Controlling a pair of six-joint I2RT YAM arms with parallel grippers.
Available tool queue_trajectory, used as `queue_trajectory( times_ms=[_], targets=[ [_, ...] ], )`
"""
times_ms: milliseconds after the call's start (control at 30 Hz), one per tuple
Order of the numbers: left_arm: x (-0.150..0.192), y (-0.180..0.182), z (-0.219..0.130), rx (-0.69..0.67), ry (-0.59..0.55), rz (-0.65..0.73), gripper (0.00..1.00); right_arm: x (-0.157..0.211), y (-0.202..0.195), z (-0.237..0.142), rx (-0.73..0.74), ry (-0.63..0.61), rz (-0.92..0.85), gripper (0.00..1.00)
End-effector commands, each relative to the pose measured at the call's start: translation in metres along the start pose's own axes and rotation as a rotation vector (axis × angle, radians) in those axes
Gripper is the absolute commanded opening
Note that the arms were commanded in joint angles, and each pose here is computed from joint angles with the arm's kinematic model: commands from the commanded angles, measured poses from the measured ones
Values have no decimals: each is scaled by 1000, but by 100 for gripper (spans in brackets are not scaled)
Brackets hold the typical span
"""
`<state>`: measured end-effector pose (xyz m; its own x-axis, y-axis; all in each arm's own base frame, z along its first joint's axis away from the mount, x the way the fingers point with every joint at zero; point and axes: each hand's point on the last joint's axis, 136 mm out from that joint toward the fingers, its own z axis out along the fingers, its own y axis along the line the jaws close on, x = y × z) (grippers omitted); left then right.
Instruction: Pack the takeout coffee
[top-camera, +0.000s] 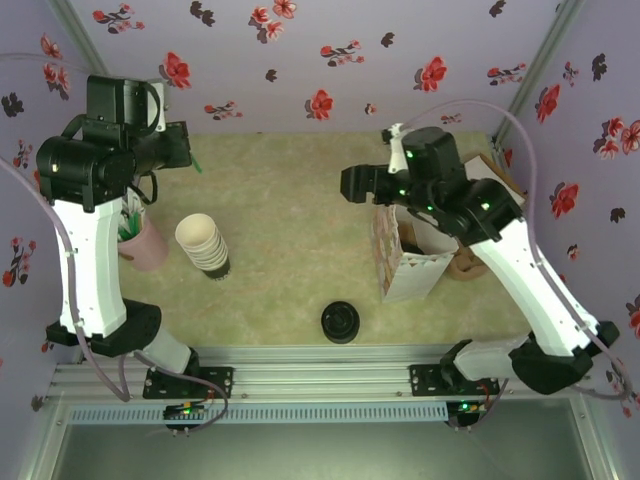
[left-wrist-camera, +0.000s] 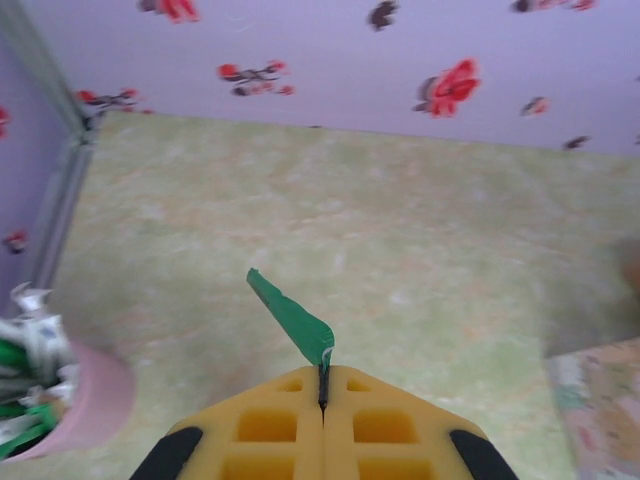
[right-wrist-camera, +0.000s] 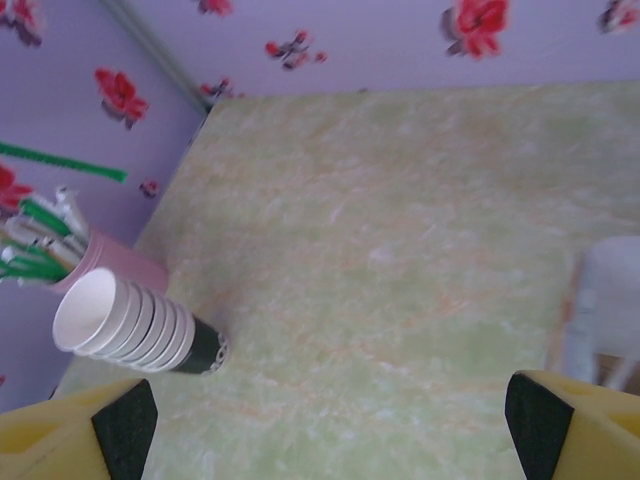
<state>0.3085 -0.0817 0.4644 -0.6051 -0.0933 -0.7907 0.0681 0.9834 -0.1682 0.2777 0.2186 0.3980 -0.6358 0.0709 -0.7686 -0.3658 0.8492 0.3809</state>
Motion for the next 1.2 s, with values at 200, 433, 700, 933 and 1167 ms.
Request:
queue_trajectory(
  times_ms=[200,433,700,933,1167],
  targets=[
    [-13,-107,-40,480,-63,-3,0,-11,-81,-62,324,-168,101,96],
    [-12,-180,-82,742,-121,71,0,-9,-128,-101,490,-249,171,97],
    [0,-248,-86,899,-104,137,0,2,-160,-113,575,-246,254,97],
    [27,-295,-57,928,-17,188,0,13,-168,-113,573,-229,292,98],
    [66,-325,11,825,106,237,0,19,-174,-113,575,-224,313,98]
  ],
)
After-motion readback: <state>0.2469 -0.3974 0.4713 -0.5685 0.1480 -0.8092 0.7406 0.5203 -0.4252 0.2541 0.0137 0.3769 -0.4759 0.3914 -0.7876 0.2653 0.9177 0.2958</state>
